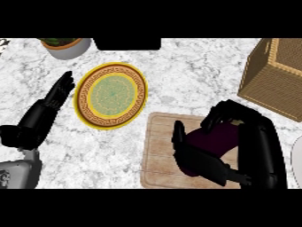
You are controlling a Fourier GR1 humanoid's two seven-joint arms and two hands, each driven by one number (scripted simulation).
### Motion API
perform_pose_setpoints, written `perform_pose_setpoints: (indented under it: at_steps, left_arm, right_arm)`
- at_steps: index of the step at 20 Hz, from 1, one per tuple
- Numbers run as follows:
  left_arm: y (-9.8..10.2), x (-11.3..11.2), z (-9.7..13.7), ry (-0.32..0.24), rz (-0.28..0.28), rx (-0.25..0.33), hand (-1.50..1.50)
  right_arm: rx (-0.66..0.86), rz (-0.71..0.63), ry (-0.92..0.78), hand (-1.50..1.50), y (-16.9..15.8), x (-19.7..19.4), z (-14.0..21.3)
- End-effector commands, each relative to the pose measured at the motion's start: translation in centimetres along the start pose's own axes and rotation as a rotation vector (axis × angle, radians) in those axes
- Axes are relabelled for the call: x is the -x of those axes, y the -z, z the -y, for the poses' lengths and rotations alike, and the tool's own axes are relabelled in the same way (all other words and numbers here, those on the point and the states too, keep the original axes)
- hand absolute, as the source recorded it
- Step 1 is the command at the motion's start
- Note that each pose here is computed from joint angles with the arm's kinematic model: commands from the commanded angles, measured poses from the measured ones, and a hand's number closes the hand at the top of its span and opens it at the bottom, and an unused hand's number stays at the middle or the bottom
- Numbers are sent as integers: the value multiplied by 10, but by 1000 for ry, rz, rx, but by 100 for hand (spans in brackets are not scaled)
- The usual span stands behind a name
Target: Pick the eggplant from the cutting board and place it in the basket
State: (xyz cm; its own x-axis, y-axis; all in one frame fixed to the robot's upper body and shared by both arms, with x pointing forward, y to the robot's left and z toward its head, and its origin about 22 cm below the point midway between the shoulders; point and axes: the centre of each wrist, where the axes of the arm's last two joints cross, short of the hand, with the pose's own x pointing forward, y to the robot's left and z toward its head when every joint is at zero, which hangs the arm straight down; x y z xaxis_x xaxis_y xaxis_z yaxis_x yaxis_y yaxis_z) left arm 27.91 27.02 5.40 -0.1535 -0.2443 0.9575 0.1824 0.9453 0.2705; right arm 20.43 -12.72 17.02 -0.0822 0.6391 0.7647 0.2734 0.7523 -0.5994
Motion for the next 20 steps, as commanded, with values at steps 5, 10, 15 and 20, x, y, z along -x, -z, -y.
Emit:
perform_pose_setpoints:
  at_steps: [5,10,15,20]
  left_arm:
    - [-9,1,7,-1,5,11,0]
    - [2,-14,21,21,8,15,0]
    - [1,-17,1,9,17,24,0]
    - [9,-17,-2,16,22,6,0]
  right_arm:
    - [162,-68,-120,150,18,-28,47]
    - [207,-106,-97,150,58,-28,54]
    - [300,-165,-123,150,116,-23,63]
    - [430,-181,-63,150,148,-15,80]
